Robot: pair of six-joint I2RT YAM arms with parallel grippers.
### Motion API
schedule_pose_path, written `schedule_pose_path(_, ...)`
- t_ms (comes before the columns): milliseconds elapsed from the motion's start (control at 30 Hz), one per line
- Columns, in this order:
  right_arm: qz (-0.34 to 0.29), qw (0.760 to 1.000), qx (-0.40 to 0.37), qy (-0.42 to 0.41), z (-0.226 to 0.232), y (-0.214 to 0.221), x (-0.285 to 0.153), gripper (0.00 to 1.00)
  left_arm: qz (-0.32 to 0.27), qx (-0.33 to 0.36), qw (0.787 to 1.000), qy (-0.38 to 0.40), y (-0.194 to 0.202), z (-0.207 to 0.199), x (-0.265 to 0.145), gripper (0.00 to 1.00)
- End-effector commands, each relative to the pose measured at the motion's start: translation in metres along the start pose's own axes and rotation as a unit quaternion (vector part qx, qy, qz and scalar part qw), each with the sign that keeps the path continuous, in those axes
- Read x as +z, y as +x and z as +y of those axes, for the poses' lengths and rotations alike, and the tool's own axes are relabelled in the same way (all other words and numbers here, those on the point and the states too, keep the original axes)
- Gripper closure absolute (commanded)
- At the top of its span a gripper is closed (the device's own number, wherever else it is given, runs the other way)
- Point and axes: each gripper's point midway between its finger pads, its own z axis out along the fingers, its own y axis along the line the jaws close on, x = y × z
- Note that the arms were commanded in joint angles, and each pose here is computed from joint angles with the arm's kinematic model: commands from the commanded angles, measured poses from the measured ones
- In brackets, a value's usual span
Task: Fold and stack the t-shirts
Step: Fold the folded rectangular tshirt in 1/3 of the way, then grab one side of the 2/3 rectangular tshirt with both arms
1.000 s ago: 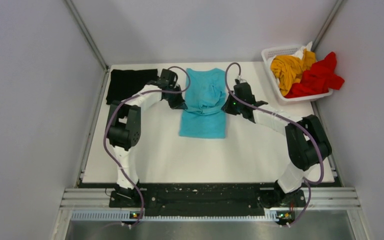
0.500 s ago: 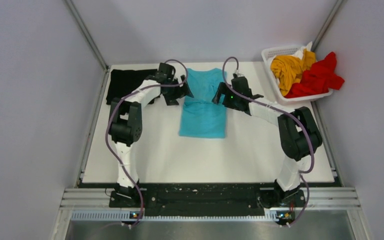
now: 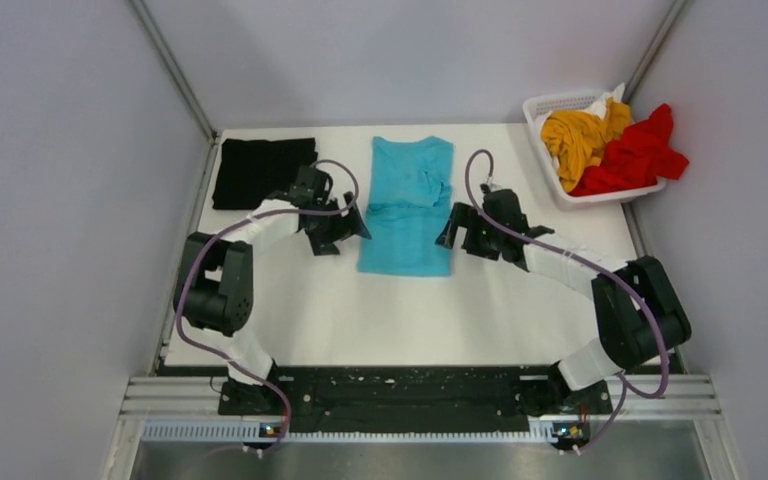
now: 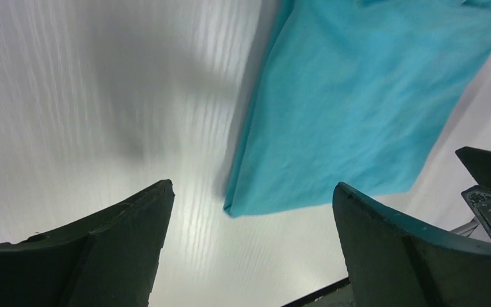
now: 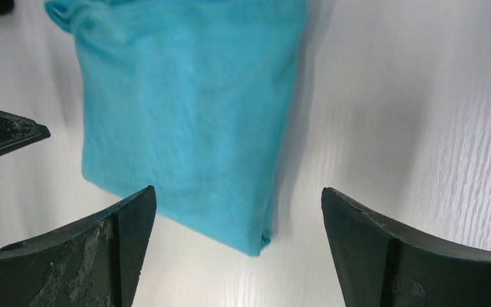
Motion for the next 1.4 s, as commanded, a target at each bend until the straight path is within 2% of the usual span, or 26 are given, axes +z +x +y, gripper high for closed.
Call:
schedule_pose_path(0, 0.044, 0.998, 0.024, -0.036, 0.001, 0.035, -0.017, 0.04, 0.009, -0.013, 1.000, 0.007, 0.034, 0.011, -0.006, 0.03)
schedule_pose_path(167, 0.079, 0.995, 0.050, -0.040, -0.007, 0.065, -0.016, 0.09, 0.034, -0.040, 0.999, 0.011, 0.056, 0.018, 0.009, 0.11)
schedule_pose_path(300, 0.086, 0.993, 0.066, -0.047, -0.005, 0.074, -0.011, 0.14, 0.050, -0.042, 0.998, 0.019, 0.071, 0.014, 0.018, 0.24)
schedule_pose_path(400, 0.092, 0.992, 0.075, -0.047, -0.004, 0.079, -0.008, 0.20, 0.062, -0.042, 0.997, 0.010, 0.082, 0.018, 0.023, 0.40)
schedule_pose_path(667, 0.097, 0.991, 0.083, -0.045, -0.006, 0.085, -0.004, 0.32, 0.067, -0.056, 0.996, -0.024, 0.093, 0.036, 0.033, 0.88)
schedule_pose_path(700, 0.099, 0.991, 0.082, -0.045, -0.006, 0.086, -0.004, 0.33, 0.064, -0.057, 0.996, -0.027, 0.092, 0.037, 0.034, 0.97)
schedule_pose_path(733, 0.102, 0.990, 0.083, -0.046, -0.006, 0.087, -0.003, 0.34, 0.065, -0.057, 0.996, -0.030, 0.093, 0.038, 0.035, 1.00)
schedule_pose_path(1000, 0.107, 0.990, 0.082, -0.044, -0.008, 0.089, 0.003, 0.39, 0.068, -0.062, 0.995, -0.026, 0.090, 0.036, 0.044, 1.00)
schedule_pose_path(1100, 0.110, 0.990, 0.081, -0.046, -0.007, 0.090, 0.007, 0.47, 0.068, -0.061, 0.996, -0.024, 0.089, 0.035, 0.044, 1.00)
schedule_pose_path(1233, 0.117, 0.989, 0.085, -0.037, -0.011, 0.096, 0.011, 0.54, 0.069, -0.061, 0.996, -0.020, 0.091, 0.034, 0.043, 1.00)
schedule_pose_path(1367, 0.121, 0.988, 0.088, -0.034, -0.013, 0.099, 0.011, 0.70, 0.074, -0.062, 0.995, -0.026, 0.094, 0.036, 0.043, 1.00)
